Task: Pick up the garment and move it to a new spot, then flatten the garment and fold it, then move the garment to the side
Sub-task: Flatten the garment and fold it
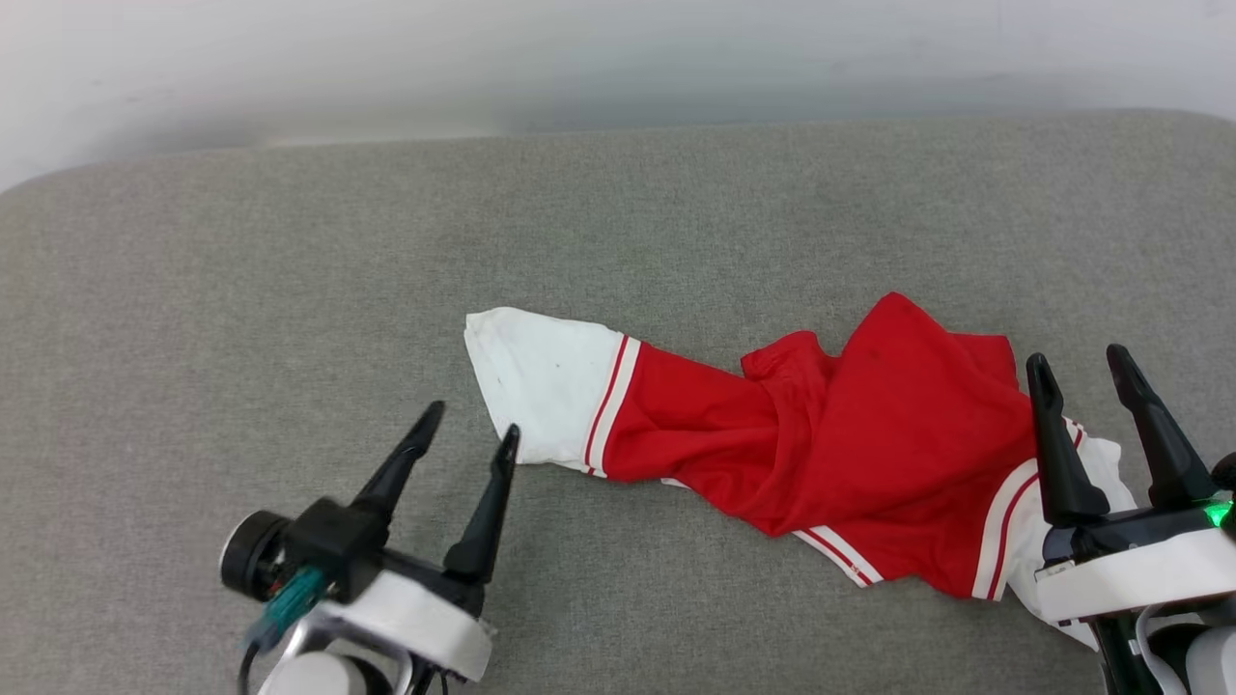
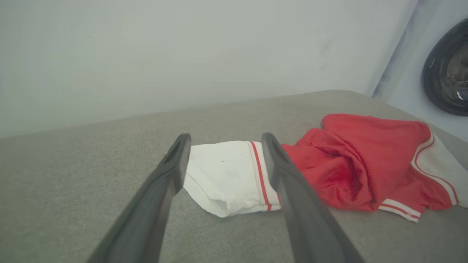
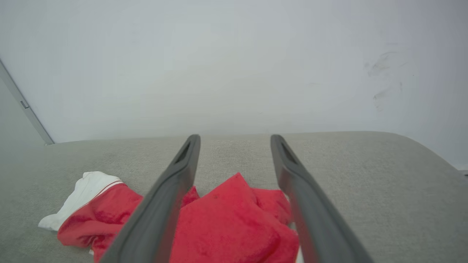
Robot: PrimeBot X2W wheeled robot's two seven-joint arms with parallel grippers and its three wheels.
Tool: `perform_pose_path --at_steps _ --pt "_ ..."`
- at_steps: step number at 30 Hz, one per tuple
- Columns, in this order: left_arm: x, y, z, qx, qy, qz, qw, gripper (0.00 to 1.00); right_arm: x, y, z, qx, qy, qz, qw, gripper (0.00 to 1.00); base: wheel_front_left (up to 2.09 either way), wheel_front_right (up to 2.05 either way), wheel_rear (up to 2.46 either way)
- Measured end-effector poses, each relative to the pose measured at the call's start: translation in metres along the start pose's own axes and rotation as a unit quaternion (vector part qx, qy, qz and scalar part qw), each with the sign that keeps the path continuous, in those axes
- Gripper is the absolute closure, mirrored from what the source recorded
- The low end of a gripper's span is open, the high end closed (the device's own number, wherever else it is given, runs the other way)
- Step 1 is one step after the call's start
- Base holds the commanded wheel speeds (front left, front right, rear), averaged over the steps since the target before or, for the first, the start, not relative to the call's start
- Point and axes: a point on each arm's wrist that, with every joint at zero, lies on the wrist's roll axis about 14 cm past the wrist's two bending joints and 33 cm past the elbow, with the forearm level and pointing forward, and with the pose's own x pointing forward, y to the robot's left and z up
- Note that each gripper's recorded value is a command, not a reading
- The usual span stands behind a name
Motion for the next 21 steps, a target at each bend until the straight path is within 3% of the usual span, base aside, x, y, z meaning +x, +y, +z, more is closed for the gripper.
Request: perform_pose_path --at_steps 5,11,20,21 --pt "0.019 -0.014 -0.042 0.012 0.148 -0.065 0.987 0.00 0.001 -0.008 -0.009 -0.008 0.005 -0.012 1.000 0.00 0.00 0.00 0.00" --pt "0.030 -0.018 -0.073 0.029 0.296 -0.112 0.948 0.00 0.003 -0.010 -0.024 -0.009 0.022 -0.015 1.000 0.00 0.00 0.00 0.00" --pt "0.040 -0.019 -0.104 0.059 0.386 -0.147 0.909 0.00 0.003 -0.017 -0.044 -0.010 0.048 -0.026 0.998 0.00 0.00 0.00 0.00" --pt "0.038 -0.019 -0.116 0.059 0.410 -0.152 0.897 0.00 0.003 -0.018 -0.048 -0.013 0.053 -0.027 0.998 0.00 0.00 0.00 0.00"
